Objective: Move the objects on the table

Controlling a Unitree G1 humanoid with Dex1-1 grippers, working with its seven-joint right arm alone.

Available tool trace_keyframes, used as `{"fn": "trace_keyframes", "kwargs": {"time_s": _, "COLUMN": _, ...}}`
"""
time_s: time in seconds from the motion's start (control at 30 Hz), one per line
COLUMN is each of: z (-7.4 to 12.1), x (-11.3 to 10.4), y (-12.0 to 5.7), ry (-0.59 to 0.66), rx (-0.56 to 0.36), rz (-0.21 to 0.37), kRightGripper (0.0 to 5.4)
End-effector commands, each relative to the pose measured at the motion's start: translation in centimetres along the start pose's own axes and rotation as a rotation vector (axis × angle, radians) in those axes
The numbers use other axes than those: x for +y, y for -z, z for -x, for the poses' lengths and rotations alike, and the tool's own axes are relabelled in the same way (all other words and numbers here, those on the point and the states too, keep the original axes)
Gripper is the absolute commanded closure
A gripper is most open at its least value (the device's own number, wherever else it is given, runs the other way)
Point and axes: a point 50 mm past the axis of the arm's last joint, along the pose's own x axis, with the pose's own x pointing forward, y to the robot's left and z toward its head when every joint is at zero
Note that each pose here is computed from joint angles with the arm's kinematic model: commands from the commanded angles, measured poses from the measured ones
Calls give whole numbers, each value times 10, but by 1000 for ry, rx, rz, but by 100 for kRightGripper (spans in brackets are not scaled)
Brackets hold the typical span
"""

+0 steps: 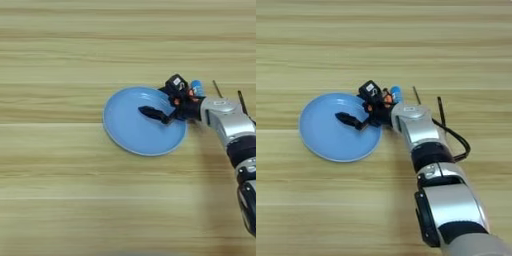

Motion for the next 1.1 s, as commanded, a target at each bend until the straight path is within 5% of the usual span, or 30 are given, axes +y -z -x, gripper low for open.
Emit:
{"fn": "trace_keyframes", "kwargs": {"time_s": 0.03, "z": 6, "x": -9, "y": -34, "ry": 6, "rx": -72, "rz": 108, "kRightGripper": 2}}
{"fn": "trace_keyframes", "kwargs": {"time_s": 0.5, "z": 7, "x": 2, "y": -16, "ry": -102, "rx": 18, "rz": 103, "kRightGripper": 2}}
{"fn": "trace_keyframes", "kwargs": {"time_s": 1.1, "z": 13, "x": 20, "y": -14, "ry": -232, "rx": 21, "rz": 162, "kRightGripper": 2}}
